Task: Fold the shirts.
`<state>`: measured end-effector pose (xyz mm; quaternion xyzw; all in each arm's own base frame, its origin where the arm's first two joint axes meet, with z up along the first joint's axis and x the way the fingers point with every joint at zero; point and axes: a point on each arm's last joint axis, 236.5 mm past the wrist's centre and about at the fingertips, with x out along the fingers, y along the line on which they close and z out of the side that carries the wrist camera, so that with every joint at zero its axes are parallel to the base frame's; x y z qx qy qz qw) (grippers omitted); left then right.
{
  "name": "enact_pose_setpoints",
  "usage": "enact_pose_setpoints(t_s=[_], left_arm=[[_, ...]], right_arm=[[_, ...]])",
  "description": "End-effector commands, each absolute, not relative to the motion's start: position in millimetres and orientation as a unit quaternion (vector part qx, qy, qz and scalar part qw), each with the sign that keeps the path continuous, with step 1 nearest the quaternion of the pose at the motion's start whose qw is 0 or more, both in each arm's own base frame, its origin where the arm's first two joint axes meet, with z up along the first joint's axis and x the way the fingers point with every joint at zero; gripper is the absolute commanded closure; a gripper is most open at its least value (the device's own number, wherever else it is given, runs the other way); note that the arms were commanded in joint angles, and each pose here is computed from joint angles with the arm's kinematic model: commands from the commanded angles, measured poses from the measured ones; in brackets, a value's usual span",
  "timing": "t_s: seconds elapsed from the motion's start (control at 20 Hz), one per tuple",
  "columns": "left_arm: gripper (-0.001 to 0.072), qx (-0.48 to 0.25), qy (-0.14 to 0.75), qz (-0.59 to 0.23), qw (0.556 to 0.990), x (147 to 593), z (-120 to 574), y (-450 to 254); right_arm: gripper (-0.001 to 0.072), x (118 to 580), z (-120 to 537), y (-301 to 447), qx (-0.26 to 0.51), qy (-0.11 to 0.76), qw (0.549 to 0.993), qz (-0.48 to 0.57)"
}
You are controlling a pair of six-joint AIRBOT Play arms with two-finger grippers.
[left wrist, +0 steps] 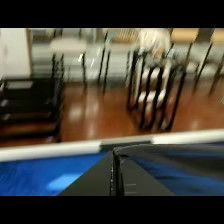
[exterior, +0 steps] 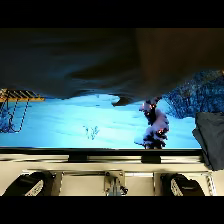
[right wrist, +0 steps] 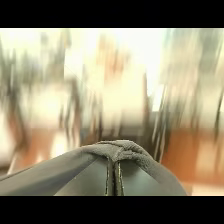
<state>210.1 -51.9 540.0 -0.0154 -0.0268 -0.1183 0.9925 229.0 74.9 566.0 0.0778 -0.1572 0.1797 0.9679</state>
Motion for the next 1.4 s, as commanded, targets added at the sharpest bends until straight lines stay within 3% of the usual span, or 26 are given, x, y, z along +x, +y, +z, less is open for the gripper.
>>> enact_pose_setpoints(t_s=[0.0,0.15,0.3,0.4,0.55,0.75,1.0,1.15,1.35], left_arm=[[0.0676,-0.058,-0.114,-0.161,0.979,146,576,-59],[0.0676,-0.047,-0.110,-0.128,0.985,156,573,-46],[0.0676,-0.028,-0.067,-0.084,0.994,202,554,-34],[0.0675,-0.014,-0.009,-0.077,0.997,249,521,-39],[0.0675,0.010,0.142,-0.076,0.987,328,427,-53],[0.0675,0.031,0.334,-0.069,0.940,415,269,-66],[0.0675,0.020,0.386,-0.067,0.920,510,155,-86],[0.0675,-0.020,0.439,-0.054,0.897,527,93,-94],[0.0674,-0.089,0.516,-0.086,0.848,523,22,-129]], right_arm=[[0.0641,135,632,55,0.073,-0.301,0.941,0.137],[0.0641,142,628,48,0.066,-0.293,0.946,0.119],[0.0641,191,604,39,0.046,-0.232,0.967,0.092],[0.0641,243,561,30,0.024,-0.138,0.988,0.071],[0.0641,330,444,14,0.026,0.087,0.995,0.045],[0.0641,435,288,1,0.084,0.284,0.955,0.023],[0.0641,540,163,40,0.275,0.354,0.892,0.060],[0.0640,573,119,52,0.349,0.360,0.863,0.067],[0.0640,572,55,66,0.350,0.428,0.831,0.064]])
